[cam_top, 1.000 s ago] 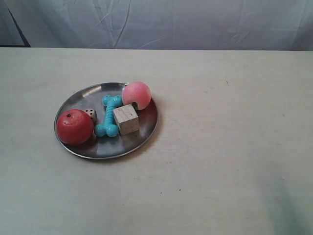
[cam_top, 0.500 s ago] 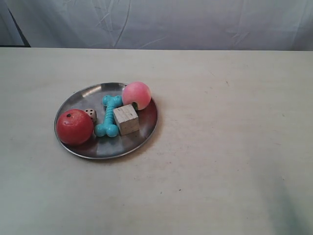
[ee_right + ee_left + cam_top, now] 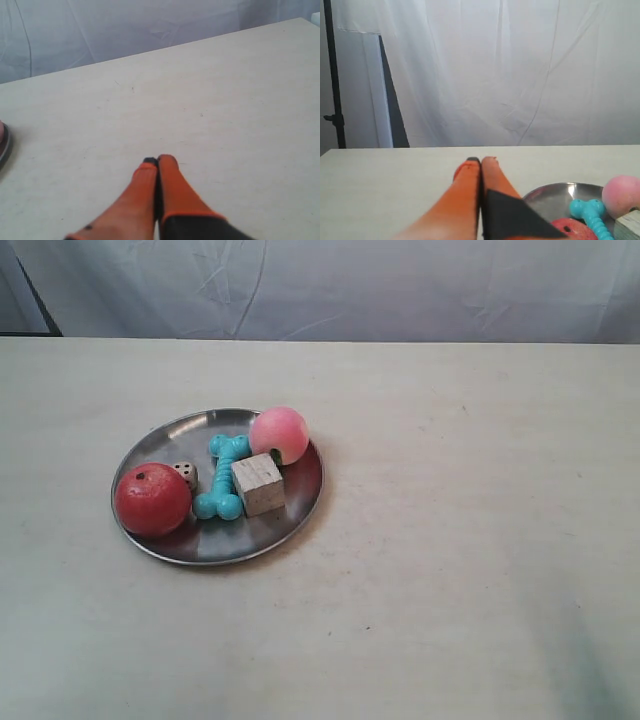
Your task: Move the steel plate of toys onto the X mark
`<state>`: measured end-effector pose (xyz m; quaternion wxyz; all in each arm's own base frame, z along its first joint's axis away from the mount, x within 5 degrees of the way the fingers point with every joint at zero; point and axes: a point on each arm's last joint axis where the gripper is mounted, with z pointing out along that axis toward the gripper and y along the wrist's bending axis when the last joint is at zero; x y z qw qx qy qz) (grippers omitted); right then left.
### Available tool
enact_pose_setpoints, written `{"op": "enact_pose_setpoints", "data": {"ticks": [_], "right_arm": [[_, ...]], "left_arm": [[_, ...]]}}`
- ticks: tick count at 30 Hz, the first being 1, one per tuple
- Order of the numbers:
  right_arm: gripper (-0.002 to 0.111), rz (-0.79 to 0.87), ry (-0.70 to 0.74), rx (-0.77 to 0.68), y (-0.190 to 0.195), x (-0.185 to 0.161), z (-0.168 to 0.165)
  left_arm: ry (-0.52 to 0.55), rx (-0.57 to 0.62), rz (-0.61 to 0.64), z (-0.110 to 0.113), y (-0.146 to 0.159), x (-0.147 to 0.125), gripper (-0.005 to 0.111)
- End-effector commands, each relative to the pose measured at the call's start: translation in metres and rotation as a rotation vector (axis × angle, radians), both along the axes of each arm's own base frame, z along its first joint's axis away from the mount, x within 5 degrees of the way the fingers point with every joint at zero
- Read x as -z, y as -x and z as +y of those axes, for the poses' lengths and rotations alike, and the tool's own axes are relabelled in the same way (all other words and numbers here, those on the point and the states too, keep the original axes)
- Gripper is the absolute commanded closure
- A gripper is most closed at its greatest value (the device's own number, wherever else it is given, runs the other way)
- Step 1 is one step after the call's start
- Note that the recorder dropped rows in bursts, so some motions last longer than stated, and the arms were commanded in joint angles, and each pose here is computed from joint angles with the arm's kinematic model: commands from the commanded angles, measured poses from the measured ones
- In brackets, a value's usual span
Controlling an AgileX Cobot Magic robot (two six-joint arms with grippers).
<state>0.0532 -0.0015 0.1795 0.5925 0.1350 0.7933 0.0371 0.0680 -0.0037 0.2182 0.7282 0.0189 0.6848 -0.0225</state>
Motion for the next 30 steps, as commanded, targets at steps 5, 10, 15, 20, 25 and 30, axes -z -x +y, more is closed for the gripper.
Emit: {"op": "enact_pose_setpoints", "data": {"ticks": [5, 10, 15, 20, 25, 30], "right_arm": [[0.108, -0.010, 0.006, 0.005, 0.0002, 0.0001, -0.0003], [0.108, -0.010, 0.006, 0.005, 0.0002, 0.0001, -0.0003], [0.108, -0.010, 0.006, 0.005, 0.0002, 0.0001, -0.0003], [0.108, -0.010, 0.006, 0.005, 0.0002, 0.0001, -0.0003], [0.108, -0.010, 0.006, 0.005, 0.0002, 0.0001, -0.0003], [0.108, -0.014, 0.007, 0.006, 0.0001, -0.0003, -0.0005]], "left_arm": [[-0.046, 0.000, -0.040, 0.0002, 0.0112, 0.0036, 0.107], [-0.046, 0.000, -0.040, 0.0002, 0.0112, 0.0036, 0.107], [-0.046, 0.000, -0.040, 0.0002, 0.0112, 0.0036, 0.107], [-0.056, -0.001, -0.041, 0.0001, 0.0112, 0.0036, 0.107], [-0.058, -0.001, -0.041, 0.0001, 0.0112, 0.0036, 0.107], [-0.058, -0.001, -0.041, 0.0001, 0.0112, 0.0036, 0.107]]}}
